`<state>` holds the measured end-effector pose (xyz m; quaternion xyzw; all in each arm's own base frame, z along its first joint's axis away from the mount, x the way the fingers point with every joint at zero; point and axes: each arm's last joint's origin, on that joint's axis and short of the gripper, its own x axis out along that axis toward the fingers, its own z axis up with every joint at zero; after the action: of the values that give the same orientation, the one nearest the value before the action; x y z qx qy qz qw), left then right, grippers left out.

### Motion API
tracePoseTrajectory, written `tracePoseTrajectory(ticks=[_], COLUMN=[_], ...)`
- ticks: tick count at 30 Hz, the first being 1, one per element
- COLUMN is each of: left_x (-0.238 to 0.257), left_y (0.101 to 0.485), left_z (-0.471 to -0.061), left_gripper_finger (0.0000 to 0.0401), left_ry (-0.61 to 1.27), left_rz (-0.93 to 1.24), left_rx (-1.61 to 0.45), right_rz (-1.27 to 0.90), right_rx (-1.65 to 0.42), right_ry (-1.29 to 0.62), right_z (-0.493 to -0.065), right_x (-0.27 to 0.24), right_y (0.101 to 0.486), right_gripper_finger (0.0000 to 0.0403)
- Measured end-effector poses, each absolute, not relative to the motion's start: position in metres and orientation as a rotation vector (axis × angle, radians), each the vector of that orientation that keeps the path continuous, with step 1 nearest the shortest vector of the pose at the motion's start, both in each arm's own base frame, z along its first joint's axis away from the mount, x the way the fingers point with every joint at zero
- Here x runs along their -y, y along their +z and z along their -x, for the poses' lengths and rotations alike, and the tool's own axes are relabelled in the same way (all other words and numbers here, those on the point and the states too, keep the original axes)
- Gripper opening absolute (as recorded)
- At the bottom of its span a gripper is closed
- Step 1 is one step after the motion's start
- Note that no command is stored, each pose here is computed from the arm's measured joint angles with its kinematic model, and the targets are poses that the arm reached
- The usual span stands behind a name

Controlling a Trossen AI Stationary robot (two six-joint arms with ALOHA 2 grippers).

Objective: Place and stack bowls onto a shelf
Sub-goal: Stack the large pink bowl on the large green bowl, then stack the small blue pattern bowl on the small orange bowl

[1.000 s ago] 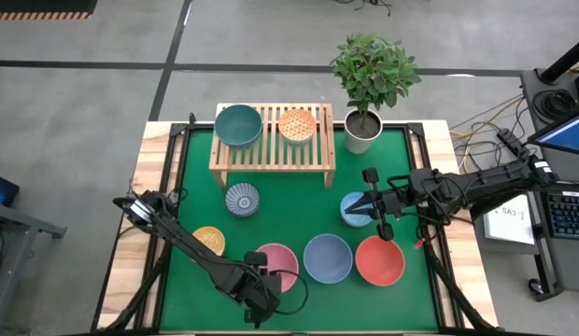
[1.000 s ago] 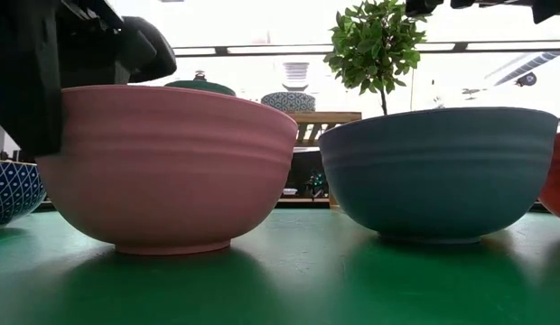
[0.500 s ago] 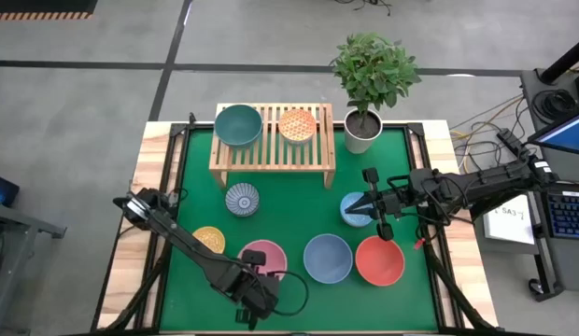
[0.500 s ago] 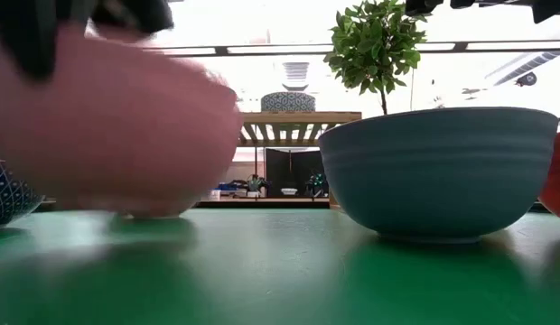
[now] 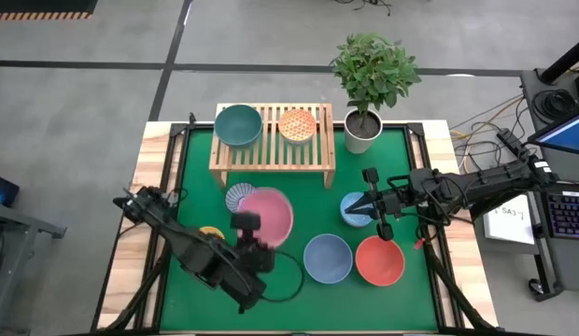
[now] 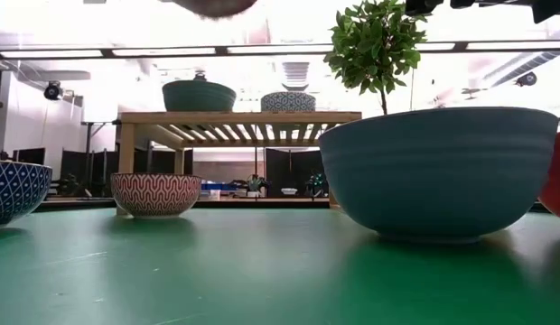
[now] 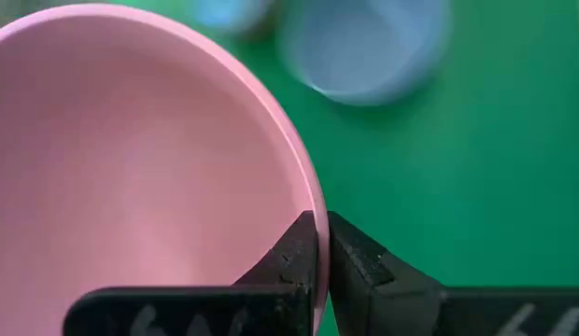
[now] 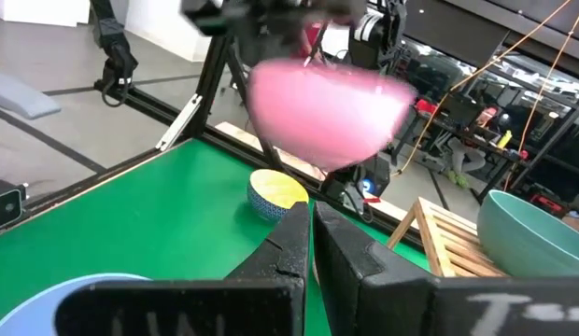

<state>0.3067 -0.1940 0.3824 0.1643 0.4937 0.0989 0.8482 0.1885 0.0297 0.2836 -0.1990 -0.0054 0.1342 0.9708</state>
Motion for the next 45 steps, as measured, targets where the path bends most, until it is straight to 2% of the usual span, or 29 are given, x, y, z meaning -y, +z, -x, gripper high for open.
tracePoseTrajectory(ticks=[6,14,18,22,27,34,40,45], left_x=[0.154,0.064,0.01,-0.04,-0.086,-0.118,-0.126,-0.127], left_y=[0.418,0.449,0.45,0.444,0.434,0.419,0.41,0.408], left_z=[-0.303,-0.289,-0.273,-0.258,-0.254,-0.255,-0.26,-0.262], left_gripper_finger=[0.0,0.0,0.0,0.0,0.0,0.0,0.0002,0.002], left_ry=[0.304,0.455,0.534,0.625,0.5,0.477,0.478,0.479], left_rz=[-0.423,-0.325,-0.198,-0.184,-0.045,-0.021,-0.01,-0.01], left_rx=[-0.924,-0.928,-0.995,-1.071,-1.084,-1.16,-1.211,-1.221], right_rz=[0.4,0.398,0.398,0.392,0.396,0.396,0.401,0.395], right_rx=[0.008,0.0,-0.017,-0.018,-0.018,-0.032,-0.051,-0.059], right_ry=[0.272,0.274,0.277,0.277,0.275,0.25,0.24,0.229], right_z=[-0.189,-0.189,-0.189,-0.189,-0.189,-0.189,-0.189,-0.189], right_x=[-0.03,-0.03,-0.03,-0.03,-0.03,-0.029,-0.029,-0.028], right_y=[0.283,0.283,0.281,0.281,0.281,0.28,0.278,0.278], right_gripper_finger=[0.0009,0.0009,0.0009,0.0009,0.0009,0.0009,0.0009,0.0009])
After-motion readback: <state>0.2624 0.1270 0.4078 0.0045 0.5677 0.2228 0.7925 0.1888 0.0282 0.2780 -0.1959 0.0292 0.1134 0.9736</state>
